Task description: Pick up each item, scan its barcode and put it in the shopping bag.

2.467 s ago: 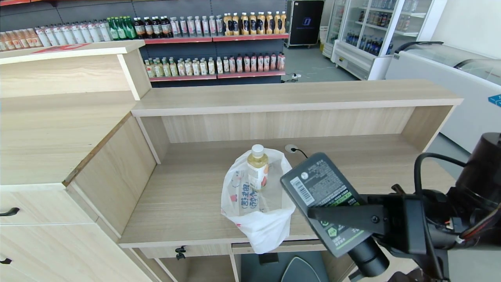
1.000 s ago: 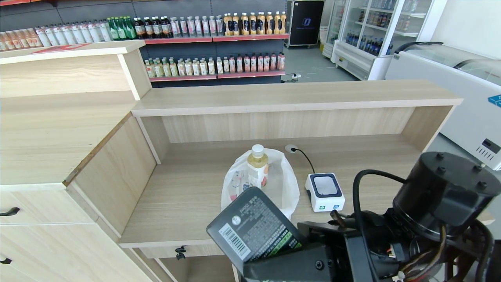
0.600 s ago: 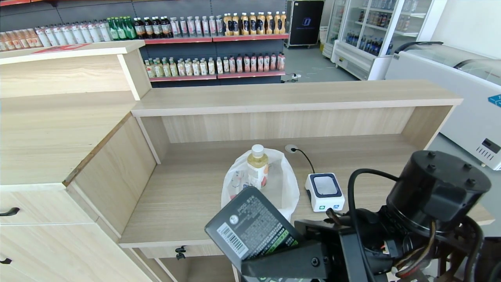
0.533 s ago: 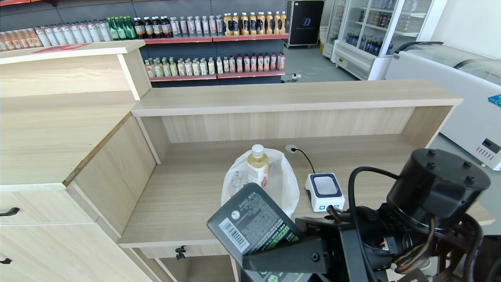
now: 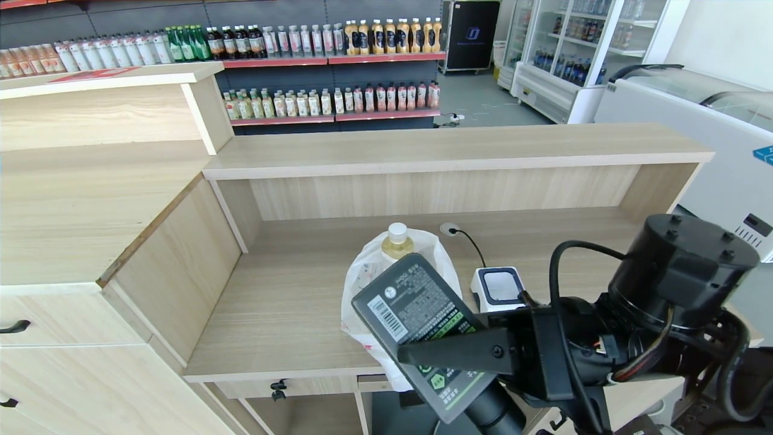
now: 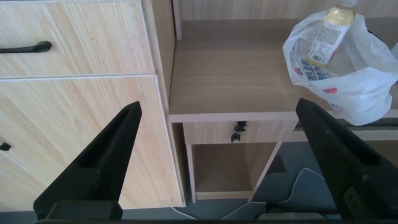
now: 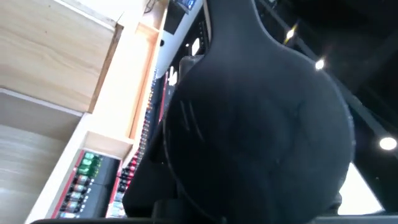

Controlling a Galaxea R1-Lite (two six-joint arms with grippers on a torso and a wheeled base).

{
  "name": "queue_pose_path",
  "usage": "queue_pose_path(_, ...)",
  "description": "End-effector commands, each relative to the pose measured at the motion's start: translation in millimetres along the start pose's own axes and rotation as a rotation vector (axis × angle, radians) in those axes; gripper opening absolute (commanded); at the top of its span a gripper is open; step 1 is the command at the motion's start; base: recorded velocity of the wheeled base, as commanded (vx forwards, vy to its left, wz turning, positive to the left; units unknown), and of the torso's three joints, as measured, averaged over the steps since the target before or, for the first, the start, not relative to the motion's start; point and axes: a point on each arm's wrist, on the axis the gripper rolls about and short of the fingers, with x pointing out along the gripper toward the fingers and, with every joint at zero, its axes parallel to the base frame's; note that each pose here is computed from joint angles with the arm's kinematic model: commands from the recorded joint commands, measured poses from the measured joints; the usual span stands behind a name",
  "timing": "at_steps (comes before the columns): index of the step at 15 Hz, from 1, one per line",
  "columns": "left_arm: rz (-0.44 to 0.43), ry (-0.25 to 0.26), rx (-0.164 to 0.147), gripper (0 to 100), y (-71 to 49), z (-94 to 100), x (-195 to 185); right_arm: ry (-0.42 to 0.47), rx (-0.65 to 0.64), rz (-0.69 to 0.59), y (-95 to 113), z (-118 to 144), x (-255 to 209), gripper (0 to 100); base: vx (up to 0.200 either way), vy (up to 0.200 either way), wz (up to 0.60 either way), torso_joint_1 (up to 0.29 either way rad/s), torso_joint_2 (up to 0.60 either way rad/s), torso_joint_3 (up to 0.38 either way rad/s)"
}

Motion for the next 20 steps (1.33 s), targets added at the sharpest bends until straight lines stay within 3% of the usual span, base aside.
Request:
queue_pose_path(1,0.001,-0.001,-0.001,100,0.0,0.0,0.0,0.08,0.038,0.02,-14.0,-11.9,-12.7,0,0.0,0.0,0.0,0.0,0.0,0.0)
queue_pose_path(2,-0.001,-0.001,-0.001,100,0.0,0.0,0.0,0.236,0.127,0.1,-20.1,-23.8,-33.0,0,0.0,0.0,0.0,0.0,0.0,0.0)
queue_pose_path(3,-0.001,-0.001,-0.001,100,0.0,0.0,0.0,0.469,0.262,0.213,-25.4,-32.2,-63.0,0,0.0,0.0,0.0,0.0,0.0,0.0)
queue_pose_path(4,0.001,-0.001,0.001,100,0.0,0.0,0.0,0.62,0.383,0.275,-26.2,-31.7,-81.0,0,0.0,0.0,0.0,0.0,0.0,0.0)
queue_pose_path(5,0.001,-0.001,-0.001,100,0.0,0.0,0.0,1.019,0.609,0.304,-36.3,-36.4,-122.4,0,0.0,0.0,0.0,0.0,0.0,0.0)
queue_pose_path(7,0.001,-0.001,-0.001,100,0.0,0.0,0.0,1.465,0.704,0.274,-46.4,-38.3,-185.3,0,0.0,0.0,0.0,0.0,0.0,0.0)
queue_pose_path(8,0.001,-0.001,-0.001,100,0.0,0.0,0.0,1.631,0.745,0.333,-49.7,-22.0,-215.4,0,0.0,0.0,0.0,0.0,0.0,0.0)
queue_pose_path(10,-0.001,-0.001,0.001,100,0.0,0.0,0.0,1.797,0.795,0.404,-58.2,-4.5,-247.5,0,0.0,0.0,0.0,0.0,0.0,0.0)
queue_pose_path(12,0.001,-0.001,-0.001,100,0.0,0.0,0.0,1.926,0.871,0.312,-59.2,1.4,-266.8,0,0.0,0.0,0.0,0.0,0.0,0.0)
queue_pose_path(17,0.001,-0.001,-0.001,100,0.0,0.0,0.0,1.993,1.17,-0.008,-42.5,-1.7,-263.3,0,0.0,0.0,0.6,0.004,0.0,0.004)
queue_pose_path(18,-0.001,-0.001,-0.001,100,0.0,0.0,0.0,2.028,1.354,-0.159,-31.4,-0.2,-260.8,0,0.0,0.0,0.6,0.002,0.0,0.007)
queue_pose_path(20,-0.001,-0.001,0.001,100,0.0,0.0,0.0,2.081,1.593,-0.304,-19.1,1.8,-261.4,0,0.0,0.0,0.0,0.0,0.0,0.0)
